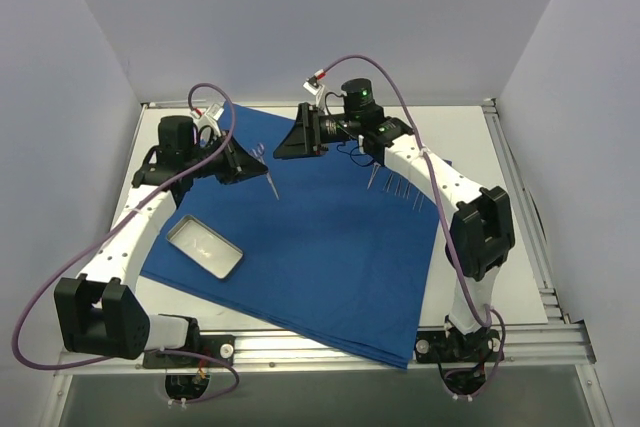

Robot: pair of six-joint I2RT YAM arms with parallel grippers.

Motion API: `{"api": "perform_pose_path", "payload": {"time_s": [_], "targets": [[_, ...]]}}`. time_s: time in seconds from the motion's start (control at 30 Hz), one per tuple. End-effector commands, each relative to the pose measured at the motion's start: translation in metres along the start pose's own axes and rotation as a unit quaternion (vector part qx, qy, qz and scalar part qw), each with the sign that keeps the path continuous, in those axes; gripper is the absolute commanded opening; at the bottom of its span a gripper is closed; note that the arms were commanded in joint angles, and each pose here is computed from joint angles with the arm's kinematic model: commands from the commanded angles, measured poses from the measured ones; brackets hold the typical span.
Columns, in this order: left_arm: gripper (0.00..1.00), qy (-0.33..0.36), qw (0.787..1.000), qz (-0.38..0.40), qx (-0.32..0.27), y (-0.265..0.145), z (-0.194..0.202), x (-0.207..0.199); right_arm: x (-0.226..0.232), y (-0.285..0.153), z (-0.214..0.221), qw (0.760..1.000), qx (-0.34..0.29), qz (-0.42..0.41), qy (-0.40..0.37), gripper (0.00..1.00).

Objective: Open and lay out the surgical kit
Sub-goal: Place the medical item in the surgical kit.

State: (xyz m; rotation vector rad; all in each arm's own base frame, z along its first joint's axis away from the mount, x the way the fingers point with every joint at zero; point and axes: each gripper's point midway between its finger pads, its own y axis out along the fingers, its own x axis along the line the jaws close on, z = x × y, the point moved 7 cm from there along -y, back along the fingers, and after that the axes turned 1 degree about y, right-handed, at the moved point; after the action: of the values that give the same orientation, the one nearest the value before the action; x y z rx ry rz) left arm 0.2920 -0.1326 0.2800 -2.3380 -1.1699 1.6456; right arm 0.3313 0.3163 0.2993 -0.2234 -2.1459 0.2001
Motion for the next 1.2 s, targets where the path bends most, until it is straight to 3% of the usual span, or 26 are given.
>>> {"api": "perform_pose_path", "payload": {"time_s": [0.0, 0.2, 0.3, 0.73, 1.17], "targets": [[0.02, 0.053, 0.993, 0.106, -0.024, -0.008, -0.018, -0.042, 0.023, -0.003, -0.007, 0.998, -0.008, -0.056, -0.028, 0.53], [0.02, 0.058, 0.989, 0.138, -0.019, -0.009, -0.017, -0.051, 0.023, -0.002, -0.007, 0.998, -0.013, -0.053, -0.030, 0.51], [0.02, 0.056, 0.986, 0.154, -0.016, -0.009, -0.015, -0.053, 0.020, 0.000, -0.007, 0.998, -0.012, -0.053, -0.023, 0.43], [0.02, 0.065, 0.978, 0.197, 0.002, -0.007, -0.007, -0.063, 0.021, 0.004, -0.010, 0.997, -0.017, -0.068, -0.022, 0.48], [0.02, 0.070, 0.970, 0.235, 0.003, -0.009, -0.001, -0.068, 0.023, 0.004, -0.009, 0.995, -0.023, -0.100, -0.014, 0.44]]}}
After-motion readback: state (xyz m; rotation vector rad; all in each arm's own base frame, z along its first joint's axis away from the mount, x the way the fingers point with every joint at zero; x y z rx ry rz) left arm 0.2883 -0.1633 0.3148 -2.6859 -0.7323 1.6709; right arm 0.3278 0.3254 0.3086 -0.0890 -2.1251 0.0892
